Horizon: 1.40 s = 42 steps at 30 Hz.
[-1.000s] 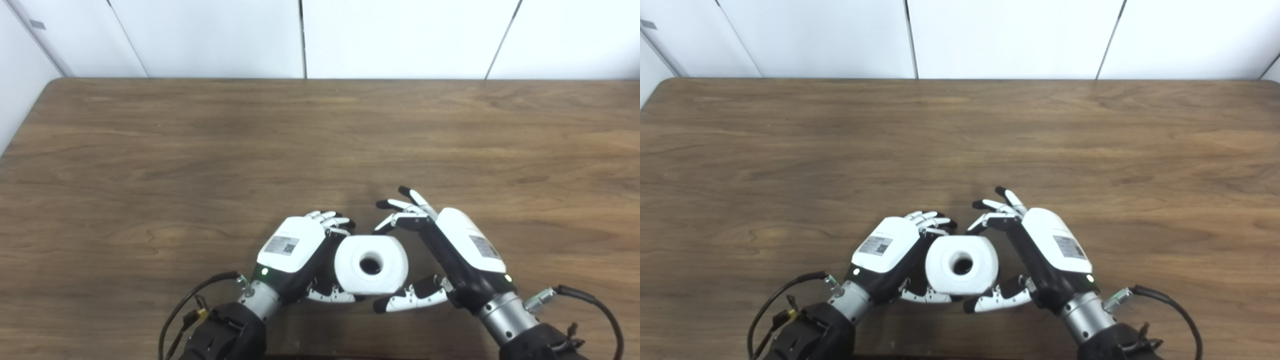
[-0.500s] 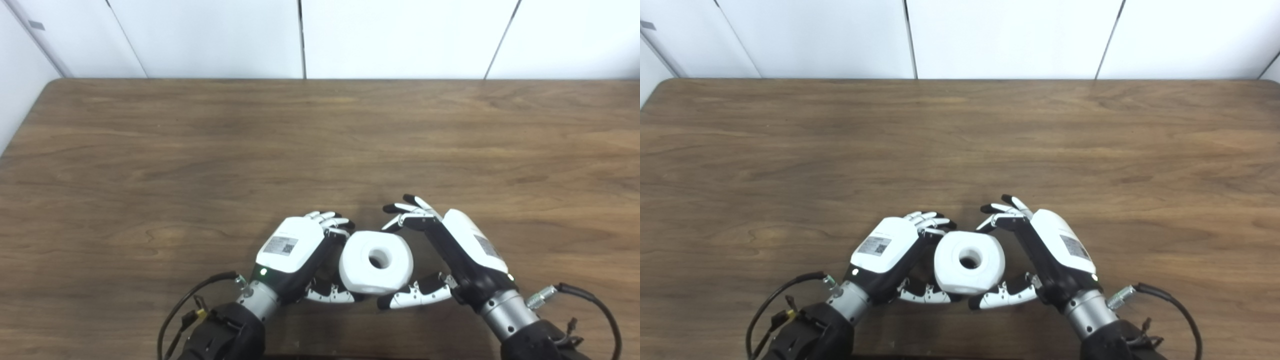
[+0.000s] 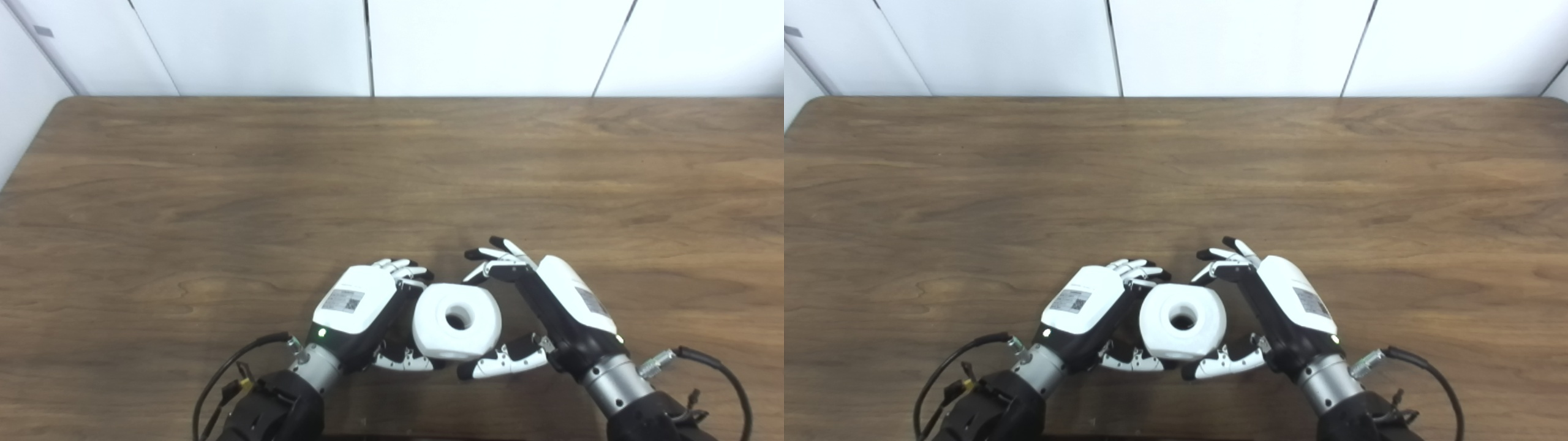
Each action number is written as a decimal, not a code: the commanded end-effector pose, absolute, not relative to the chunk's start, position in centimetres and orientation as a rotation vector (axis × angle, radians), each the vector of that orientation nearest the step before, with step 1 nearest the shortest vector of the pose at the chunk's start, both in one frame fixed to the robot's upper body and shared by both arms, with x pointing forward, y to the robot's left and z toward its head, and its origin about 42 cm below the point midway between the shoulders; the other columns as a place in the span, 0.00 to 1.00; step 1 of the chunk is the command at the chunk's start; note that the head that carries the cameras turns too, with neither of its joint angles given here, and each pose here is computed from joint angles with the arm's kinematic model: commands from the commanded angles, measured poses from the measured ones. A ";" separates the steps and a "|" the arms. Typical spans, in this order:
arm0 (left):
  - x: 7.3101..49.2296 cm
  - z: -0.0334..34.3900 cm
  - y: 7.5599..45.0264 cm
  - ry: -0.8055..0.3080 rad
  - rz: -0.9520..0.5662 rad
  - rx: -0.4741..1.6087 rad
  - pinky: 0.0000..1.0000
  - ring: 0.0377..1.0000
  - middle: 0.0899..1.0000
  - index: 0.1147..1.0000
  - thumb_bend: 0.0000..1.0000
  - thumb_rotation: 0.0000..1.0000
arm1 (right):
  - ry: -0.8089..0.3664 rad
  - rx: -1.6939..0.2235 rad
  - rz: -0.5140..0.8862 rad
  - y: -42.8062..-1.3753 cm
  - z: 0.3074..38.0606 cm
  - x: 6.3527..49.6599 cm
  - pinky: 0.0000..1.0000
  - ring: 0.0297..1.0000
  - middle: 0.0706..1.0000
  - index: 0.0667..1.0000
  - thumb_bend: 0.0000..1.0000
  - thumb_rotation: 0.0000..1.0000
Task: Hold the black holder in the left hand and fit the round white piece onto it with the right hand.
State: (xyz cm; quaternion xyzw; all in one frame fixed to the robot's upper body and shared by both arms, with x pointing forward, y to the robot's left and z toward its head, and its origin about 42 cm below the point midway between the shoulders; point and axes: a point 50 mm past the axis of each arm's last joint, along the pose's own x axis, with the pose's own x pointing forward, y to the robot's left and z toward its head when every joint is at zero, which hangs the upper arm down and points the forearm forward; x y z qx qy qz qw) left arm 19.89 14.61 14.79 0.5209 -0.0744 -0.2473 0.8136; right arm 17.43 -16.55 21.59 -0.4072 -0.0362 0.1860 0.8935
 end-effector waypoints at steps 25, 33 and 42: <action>18.9 13.1 14.9 -0.053 -0.578 1.129 0.87 0.89 0.82 0.42 0.52 0.05 | -0.063 -0.912 0.426 -16.7 22.1 17.6 0.87 0.98 0.85 0.46 0.52 0.16; 18.9 13.0 14.9 -0.035 -0.580 1.139 0.87 0.89 0.82 0.42 0.52 0.05 | -0.058 -0.943 0.391 -16.9 22.0 17.8 0.94 1.00 0.95 0.74 0.81 0.42; 19.0 12.8 14.8 -0.046 -0.585 1.122 0.87 0.89 0.82 0.42 0.52 0.05 | -0.025 -0.942 0.400 -17.1 21.8 18.1 0.99 1.00 1.00 0.81 0.96 0.39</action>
